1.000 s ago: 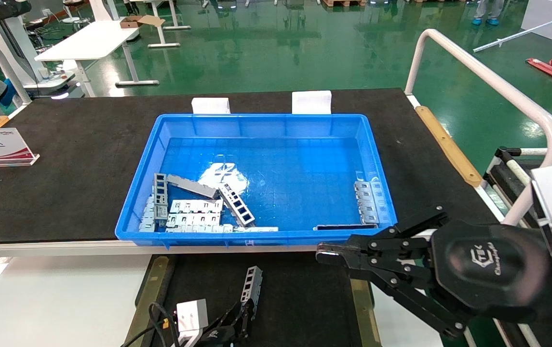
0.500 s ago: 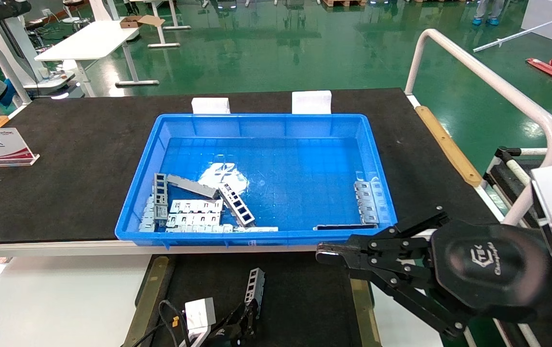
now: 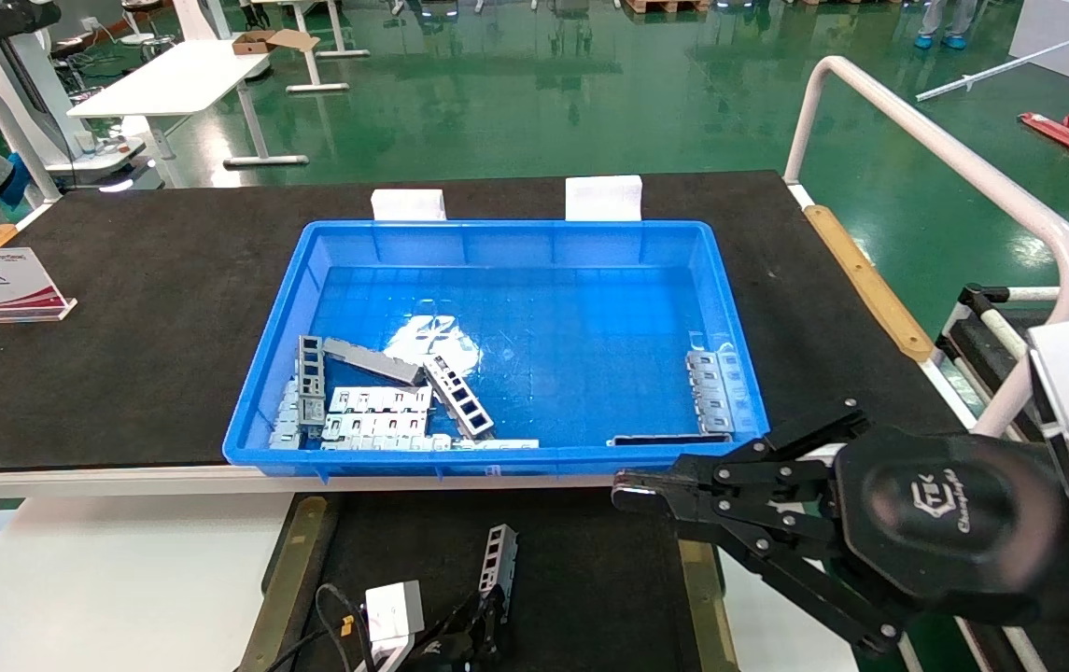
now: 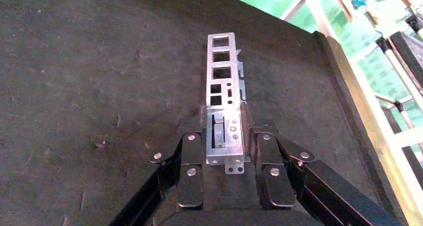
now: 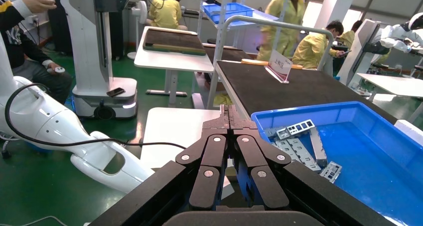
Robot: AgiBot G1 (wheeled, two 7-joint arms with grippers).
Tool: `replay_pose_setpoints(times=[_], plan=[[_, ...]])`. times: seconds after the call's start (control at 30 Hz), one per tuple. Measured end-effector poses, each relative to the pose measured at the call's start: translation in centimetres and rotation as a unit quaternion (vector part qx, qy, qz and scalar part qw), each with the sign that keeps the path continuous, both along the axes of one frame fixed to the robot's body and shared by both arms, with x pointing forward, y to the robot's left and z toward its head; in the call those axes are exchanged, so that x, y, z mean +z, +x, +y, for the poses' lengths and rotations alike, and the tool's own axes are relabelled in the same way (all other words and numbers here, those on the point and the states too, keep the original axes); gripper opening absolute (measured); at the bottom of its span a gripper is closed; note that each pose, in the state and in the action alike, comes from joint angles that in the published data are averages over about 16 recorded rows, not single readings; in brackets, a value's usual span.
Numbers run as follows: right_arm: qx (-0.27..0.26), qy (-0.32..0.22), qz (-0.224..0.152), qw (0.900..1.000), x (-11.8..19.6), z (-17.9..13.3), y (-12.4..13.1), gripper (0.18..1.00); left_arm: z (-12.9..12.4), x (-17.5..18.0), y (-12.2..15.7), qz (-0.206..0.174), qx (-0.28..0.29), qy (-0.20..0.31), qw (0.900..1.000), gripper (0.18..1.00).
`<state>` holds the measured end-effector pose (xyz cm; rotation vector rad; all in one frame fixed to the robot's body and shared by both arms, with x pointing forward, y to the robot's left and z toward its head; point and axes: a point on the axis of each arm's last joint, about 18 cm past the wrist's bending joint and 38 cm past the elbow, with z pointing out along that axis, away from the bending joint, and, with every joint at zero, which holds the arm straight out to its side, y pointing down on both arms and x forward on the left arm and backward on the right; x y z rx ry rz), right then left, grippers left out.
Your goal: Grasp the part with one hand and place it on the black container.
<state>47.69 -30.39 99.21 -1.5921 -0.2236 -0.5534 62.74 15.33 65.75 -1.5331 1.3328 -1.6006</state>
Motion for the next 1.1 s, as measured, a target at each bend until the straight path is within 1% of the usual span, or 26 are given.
replay_pose_setpoints(times=[0.13,0.33,0.47,0.53,0.67,0.73,0.8,0.87,1.0,1.1], plan=[[0.0,0.0,0.0,1.0,0.0,0.0,0.0,0.202,-0.1,0.0,0.0,0.0,-0.001,0.0,1.0,0.328],[0.0,0.0,0.0,1.0,0.0,0.0,0.0,0.231,-0.3,0.4,0.0,-0.005,-0.003,0.001,1.0,0.36],[0.0,0.0,0.0,1.0,0.0,0.0,0.0,0.262,-0.5,1.0,0.0,-0.015,-0.008,0.004,0.9998,0.403],[0.0,0.0,0.0,1.0,0.0,0.0,0.0,0.292,-0.5,1.4,0.0,-0.023,-0.012,0.006,0.9996,0.422],[0.0,0.0,0.0,1.0,0.0,0.0,0.0,0.346,-0.4,2.3,-0.2,-0.045,-0.024,0.013,0.9986,0.493],[0.0,0.0,0.0,1.0,0.0,0.0,0.0,0.389,-0.2,2.9,-0.4,-0.058,-0.032,0.017,0.9977,0.521],[0.0,0.0,0.0,1.0,0.0,0.0,0.0,0.431,0.0,3.4,-0.7,-0.071,-0.043,0.021,0.9963,0.566],[0.0,0.0,0.0,1.0,0.0,0.0,0.0,0.463,0.3,3.9,-1.1,-0.084,-0.057,0.025,0.9945,0.612],[0.0,0.0,0.0,1.0,0.0,0.0,0.0,0.569,1.0,4.8,-2.0,-0.108,-0.09,0.033,0.9896,0.694],[0.0,0.0,0.0,1.0,0.0,0.0,0.0,0.632,1.6,5.5,-2.9,-0.121,-0.12,0.037,0.9846,0.758]])
